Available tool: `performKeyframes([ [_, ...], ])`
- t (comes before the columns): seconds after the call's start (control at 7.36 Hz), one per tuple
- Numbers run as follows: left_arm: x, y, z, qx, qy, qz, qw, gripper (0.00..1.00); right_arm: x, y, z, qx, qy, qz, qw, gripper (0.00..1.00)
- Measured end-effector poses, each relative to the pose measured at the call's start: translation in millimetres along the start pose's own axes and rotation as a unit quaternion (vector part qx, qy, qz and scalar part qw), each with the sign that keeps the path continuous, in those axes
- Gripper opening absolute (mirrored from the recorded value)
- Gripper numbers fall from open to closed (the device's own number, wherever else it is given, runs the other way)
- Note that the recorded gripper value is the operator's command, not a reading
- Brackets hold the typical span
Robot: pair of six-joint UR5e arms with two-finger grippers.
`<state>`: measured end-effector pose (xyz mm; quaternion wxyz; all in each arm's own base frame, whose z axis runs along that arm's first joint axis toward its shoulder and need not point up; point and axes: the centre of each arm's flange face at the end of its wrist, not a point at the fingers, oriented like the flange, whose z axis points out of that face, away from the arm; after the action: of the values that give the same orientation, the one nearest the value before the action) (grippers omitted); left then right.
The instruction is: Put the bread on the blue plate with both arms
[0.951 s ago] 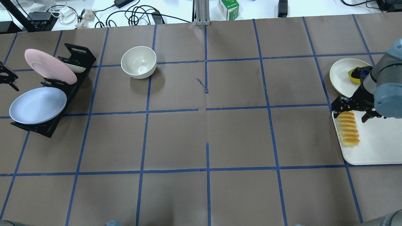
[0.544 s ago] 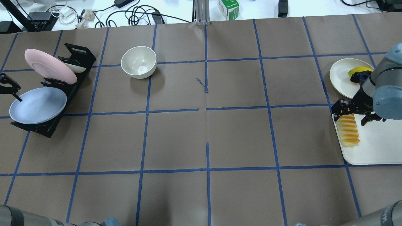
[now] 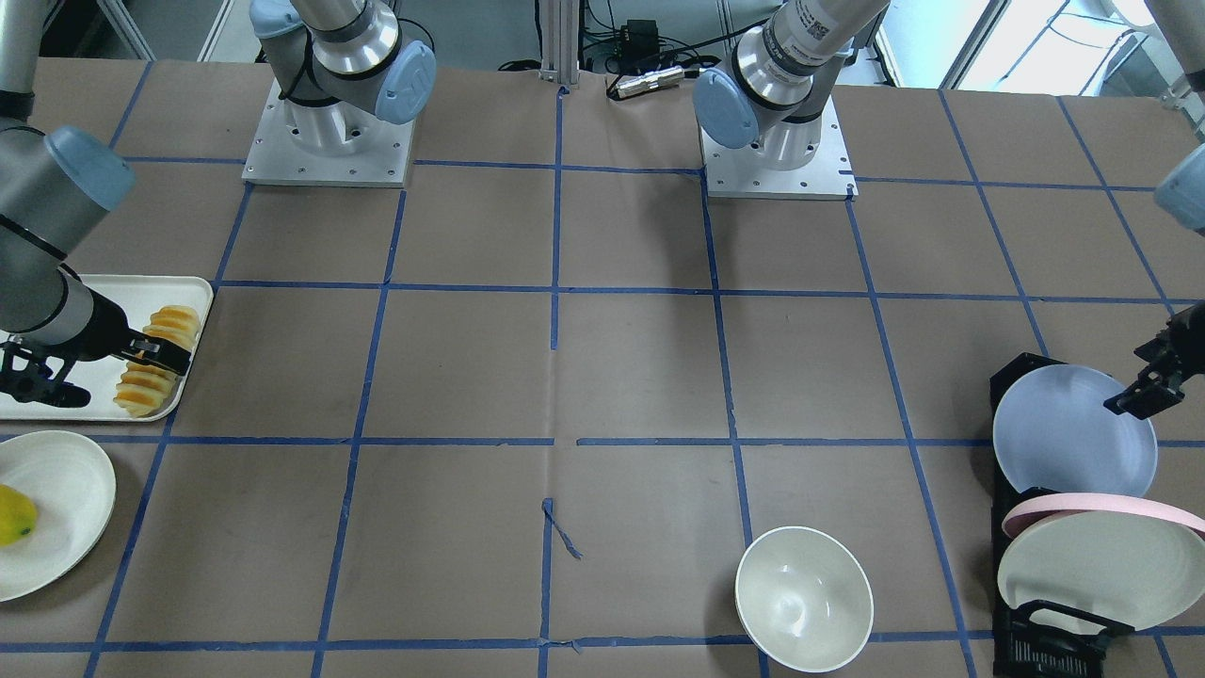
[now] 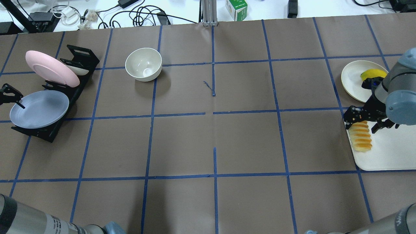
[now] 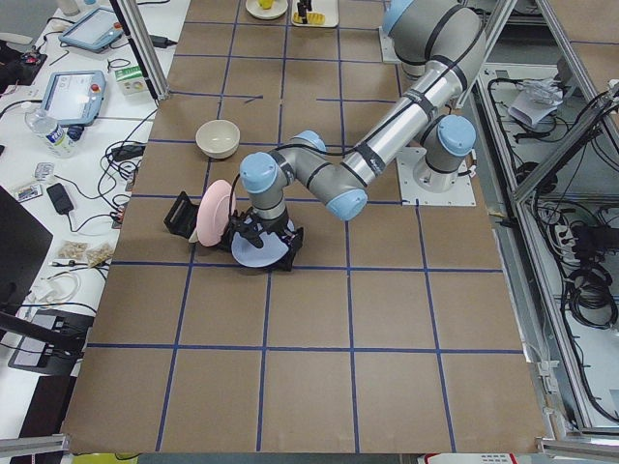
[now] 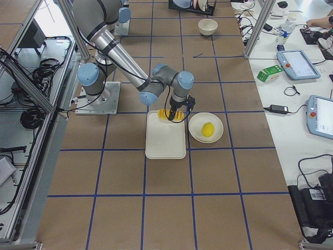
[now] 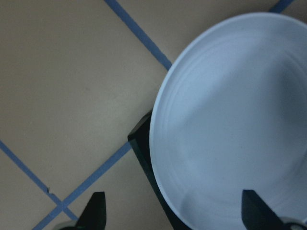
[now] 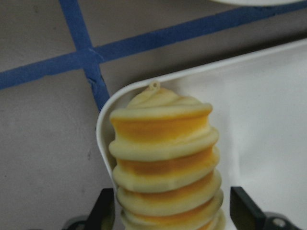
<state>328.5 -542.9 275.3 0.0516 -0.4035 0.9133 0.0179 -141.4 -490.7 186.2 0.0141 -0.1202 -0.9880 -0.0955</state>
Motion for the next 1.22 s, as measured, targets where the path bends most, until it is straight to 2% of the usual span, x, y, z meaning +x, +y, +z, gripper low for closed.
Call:
performKeyframes([
  [0.14,0,-8,3,0.012,0.002,-0.002,0.9999,0.96,0,0,1,-0.002,-0.001,-0.002,1.0,0.06],
  [0.27,-1,-11,8,0.015,0.003,-0.005,0.9999,0.8,0,0,0,-0.001,-0.001,-0.002,1.0,0.05],
  [0.41,-3,-12,15,0.011,0.003,-0.007,0.9999,0.72,0,1,-8,0.006,0.002,0.0,1.0,0.05],
  [0.54,-4,-13,23,0.005,0.005,-0.01,0.9999,0.36,-2,4,-22,0.013,0.003,0.0,0.9999,0.03],
  [0.68,-4,-14,28,0.001,0.014,-0.014,0.9998,0.28,-7,9,-40,0.014,0.003,-0.005,0.9999,0.03],
  [0.82,-2,-14,31,-0.003,0.027,-0.017,0.9995,0.04,-19,11,-63,0.013,0.004,-0.017,0.9998,0.03],
  [1.22,-8,-14,30,-0.008,0.037,-0.022,0.999,0.0,-67,1,-152,-0.009,0.009,-0.041,0.9991,0.02],
])
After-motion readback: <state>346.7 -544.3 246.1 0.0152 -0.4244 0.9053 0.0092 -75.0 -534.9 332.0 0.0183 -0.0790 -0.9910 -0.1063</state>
